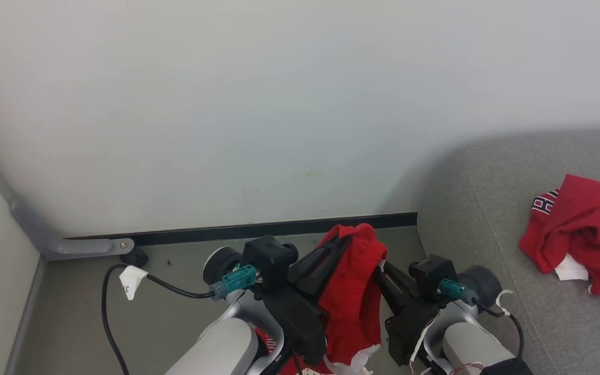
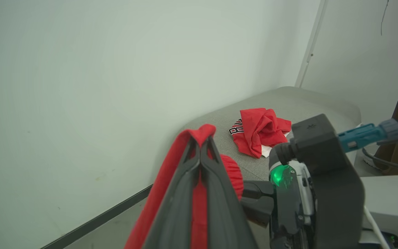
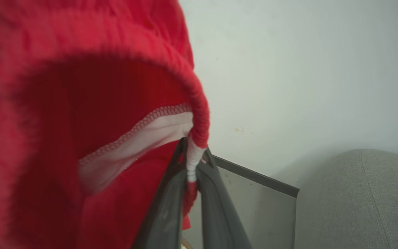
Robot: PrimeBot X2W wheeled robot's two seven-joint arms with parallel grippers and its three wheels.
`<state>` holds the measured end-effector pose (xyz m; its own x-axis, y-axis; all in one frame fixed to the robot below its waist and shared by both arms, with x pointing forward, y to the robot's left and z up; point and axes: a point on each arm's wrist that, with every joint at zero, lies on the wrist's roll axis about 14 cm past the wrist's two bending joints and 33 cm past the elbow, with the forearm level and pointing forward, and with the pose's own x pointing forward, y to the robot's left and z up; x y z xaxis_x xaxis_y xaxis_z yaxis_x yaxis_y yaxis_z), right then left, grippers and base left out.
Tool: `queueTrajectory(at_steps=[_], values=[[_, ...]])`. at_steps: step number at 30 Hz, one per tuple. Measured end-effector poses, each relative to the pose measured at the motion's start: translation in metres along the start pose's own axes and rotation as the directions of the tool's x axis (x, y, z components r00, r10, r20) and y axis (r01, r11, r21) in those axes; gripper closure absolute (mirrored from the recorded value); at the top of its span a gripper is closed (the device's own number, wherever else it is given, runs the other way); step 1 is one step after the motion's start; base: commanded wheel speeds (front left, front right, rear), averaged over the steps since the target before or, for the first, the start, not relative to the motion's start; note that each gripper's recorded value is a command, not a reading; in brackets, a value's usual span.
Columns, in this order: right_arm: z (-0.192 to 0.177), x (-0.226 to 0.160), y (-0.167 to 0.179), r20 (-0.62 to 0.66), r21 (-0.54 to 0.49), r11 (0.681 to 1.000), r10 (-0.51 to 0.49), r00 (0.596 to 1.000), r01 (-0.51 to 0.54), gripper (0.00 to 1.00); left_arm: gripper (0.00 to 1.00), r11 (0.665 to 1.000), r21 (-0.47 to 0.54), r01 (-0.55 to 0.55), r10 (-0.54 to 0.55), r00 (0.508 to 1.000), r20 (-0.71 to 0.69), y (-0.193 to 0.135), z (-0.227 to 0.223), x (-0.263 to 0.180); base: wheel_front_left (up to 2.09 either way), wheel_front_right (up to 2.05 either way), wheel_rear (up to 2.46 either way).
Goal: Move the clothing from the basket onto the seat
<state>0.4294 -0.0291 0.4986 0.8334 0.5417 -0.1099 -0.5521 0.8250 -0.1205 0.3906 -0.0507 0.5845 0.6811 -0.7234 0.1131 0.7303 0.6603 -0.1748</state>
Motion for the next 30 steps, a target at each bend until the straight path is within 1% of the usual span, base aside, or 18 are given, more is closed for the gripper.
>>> queueTrajectory(at_steps=[3, 5, 6, 7, 8, 9, 10, 11, 15, 22, 28, 30], values=[[0.001, -0.001, -0.002, 0.003, 0.015, 1.000, -0.007, 1.000, 0.007, 1.00, 1.00, 1.000, -0.009, 0.000, 0.000, 1.000, 0.002, 0.000, 0.001, 0.000, 0.00, 0.00, 0.00], [0.008, 0.000, -0.008, 0.025, 0.027, 0.999, -0.022, 0.999, 0.022, 1.00, 1.00, 1.000, -0.010, -0.005, 0.005, 1.000, 0.005, 0.002, 0.001, 0.000, 0.00, 0.00, 0.00], [0.010, 0.000, -0.010, 0.031, 0.037, 0.999, -0.031, 0.999, 0.029, 1.00, 0.77, 1.000, -0.009, -0.011, 0.011, 1.000, 0.005, 0.004, 0.001, 0.000, 0.00, 0.00, 0.00], [0.012, -0.001, -0.014, 0.035, 0.049, 0.998, -0.041, 0.999, 0.040, 1.00, 0.62, 1.000, -0.010, -0.012, 0.012, 1.000, 0.005, 0.004, 0.000, 0.000, 0.00, 0.00, 0.00], [0.012, -0.002, -0.017, 0.037, 0.056, 0.997, -0.051, 0.998, 0.049, 1.00, 0.52, 1.000, -0.013, -0.013, 0.013, 1.000, 0.006, 0.005, 0.000, 0.001, 0.00, 0.00, 0.00], [0.013, -0.003, -0.021, 0.039, 0.057, 0.997, -0.061, 0.997, 0.058, 1.00, 0.40, 1.000, -0.018, -0.013, 0.013, 1.000, 0.005, 0.005, -0.001, 0.001, 0.00, 0.00, 0.00], [0.014, -0.005, -0.025, 0.042, 0.059, 0.996, -0.072, 0.996, 0.070, 1.00, 0.22, 1.000, -0.022, -0.016, 0.016, 1.000, 0.007, 0.005, -0.001, 0.002, 0.00, 0.00, 0.00], [0.015, -0.007, -0.031, 0.045, 0.062, 0.995, -0.086, 0.995, 0.083, 1.00, 0.00, 1.000, -0.026, -0.016, 0.016, 1.000, 0.011, 0.005, -0.001, 0.002, 0.00, 0.00, 0.00], [0.019, -0.020, -0.059, 0.059, 0.060, 0.987, -0.152, 0.987, 0.148, 1.00, 0.00, 0.999, -0.041, -0.008, 0.008, 1.000, 0.017, 0.000, -0.004, 0.003, 0.00, 0.00, 0.00], [0.042, -0.048, -0.107, 0.135, 0.053, 0.965, -0.262, 0.956, 0.257, 1.00, 0.00, 0.998, -0.065, 0.027, -0.024, 0.999, 0.037, -0.015, -0.006, 0.006, 0.00, 0.00, 0.00], [0.053, -0.085, -0.138, 0.182, 0.020, 0.939, -0.342, 0.922, 0.344, 1.00, 0.00, 0.993, -0.082, 0.087, -0.085, 0.996, 0.033, -0.037, -0.014, 0.009, 0.00, 0.00, 0.00], [0.055, -0.100, -0.146, 0.194, -0.008, 0.928, -0.363, 0.911, 0.372, 1.00, 0.00, 0.989, -0.089, 0.115, -0.113, 0.993, 0.036, -0.047, -0.016, 0.010, 0.00, 0.00, 0.00]])
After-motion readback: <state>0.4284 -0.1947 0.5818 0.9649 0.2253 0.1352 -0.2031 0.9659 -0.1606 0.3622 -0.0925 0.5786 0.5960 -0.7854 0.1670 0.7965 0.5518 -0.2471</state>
